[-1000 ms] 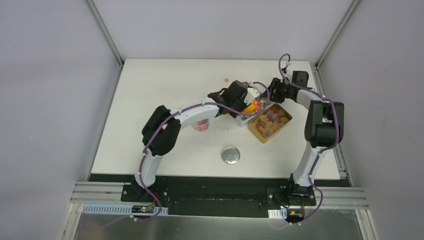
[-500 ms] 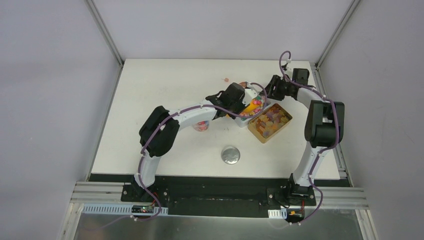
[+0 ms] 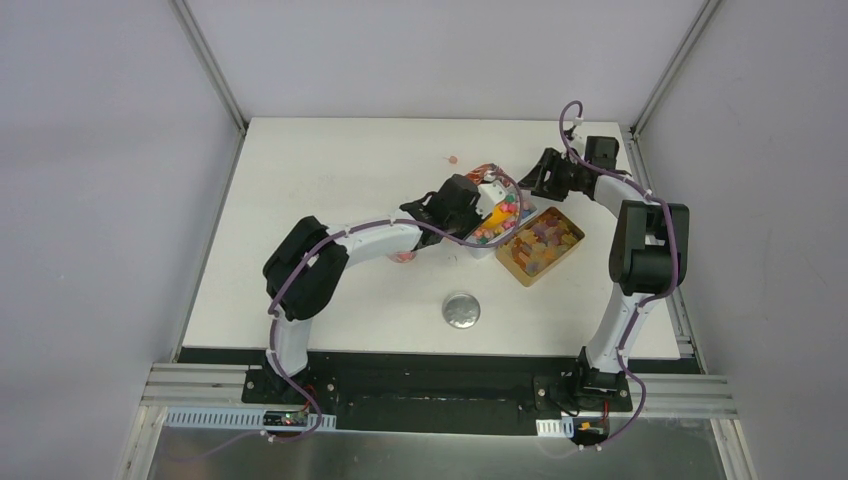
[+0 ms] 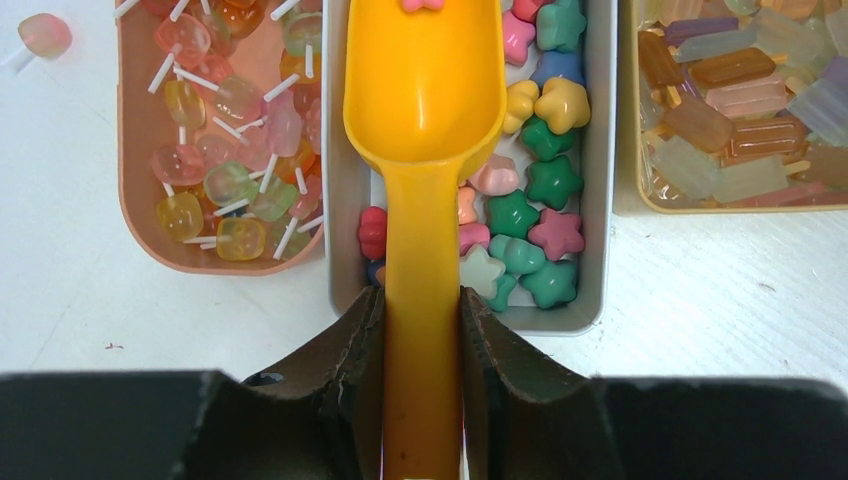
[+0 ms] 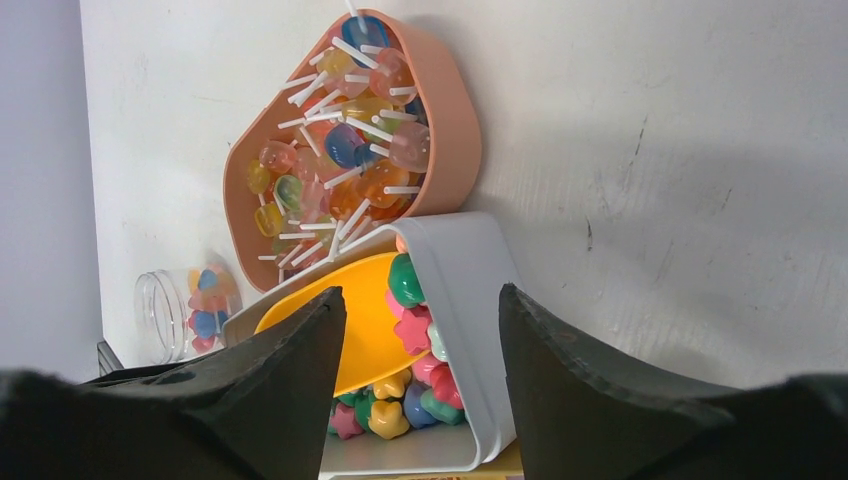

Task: Pack the candies
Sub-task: Scoop the fake candies from the storage box.

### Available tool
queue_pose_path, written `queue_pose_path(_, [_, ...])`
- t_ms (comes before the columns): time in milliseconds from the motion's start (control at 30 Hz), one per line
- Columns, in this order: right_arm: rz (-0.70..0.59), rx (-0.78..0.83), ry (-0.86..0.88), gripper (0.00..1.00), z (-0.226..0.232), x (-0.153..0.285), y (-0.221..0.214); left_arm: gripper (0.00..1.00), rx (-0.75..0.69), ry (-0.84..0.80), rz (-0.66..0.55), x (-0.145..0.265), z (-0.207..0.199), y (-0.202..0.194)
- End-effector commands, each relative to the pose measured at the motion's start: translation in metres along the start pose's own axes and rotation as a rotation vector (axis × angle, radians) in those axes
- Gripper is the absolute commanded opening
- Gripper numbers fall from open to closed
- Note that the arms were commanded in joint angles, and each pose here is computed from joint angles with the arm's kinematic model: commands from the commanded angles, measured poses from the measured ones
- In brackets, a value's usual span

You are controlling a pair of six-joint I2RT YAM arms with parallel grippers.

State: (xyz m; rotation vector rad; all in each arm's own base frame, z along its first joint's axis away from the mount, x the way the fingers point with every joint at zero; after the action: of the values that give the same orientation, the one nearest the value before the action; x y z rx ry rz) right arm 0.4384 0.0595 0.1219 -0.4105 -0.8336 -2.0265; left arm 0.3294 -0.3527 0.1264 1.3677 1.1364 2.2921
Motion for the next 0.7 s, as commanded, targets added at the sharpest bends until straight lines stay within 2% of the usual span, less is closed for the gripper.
queue_pose_path(0, [-0.093, 0.075, 0.075, 0.62, 0.029, 0.02, 0.027, 0.0, 0.018, 0.042, -0.113, 0.019, 0.005, 0.02])
queue_pose_path(267, [-0.118, 0.074, 0.096, 0.65, 0.035, 0.029, 0.03, 0.0, 0.014, 0.054, -0.221, 0.026, 0.01, 0.034])
queue_pose_path(667, [-0.135, 0.074, 0.103, 0.65, 0.036, 0.036, 0.033, 0.0, 0.02, 0.019, -0.277, 0.009, 0.015, 0.042])
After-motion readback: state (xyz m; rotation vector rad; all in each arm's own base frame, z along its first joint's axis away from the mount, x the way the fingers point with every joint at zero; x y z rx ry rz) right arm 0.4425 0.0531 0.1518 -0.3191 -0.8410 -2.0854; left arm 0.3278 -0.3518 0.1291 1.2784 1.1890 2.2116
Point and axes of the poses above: each gripper's point midway between its finger pads, its own x axis back along the fingers, its own z axis along the line the jaws close on, y = z × x, the point moved 6 cm from there along x, back along the fingers, and after that the axes turned 10 degrees about -x, right-handed, at the moved point
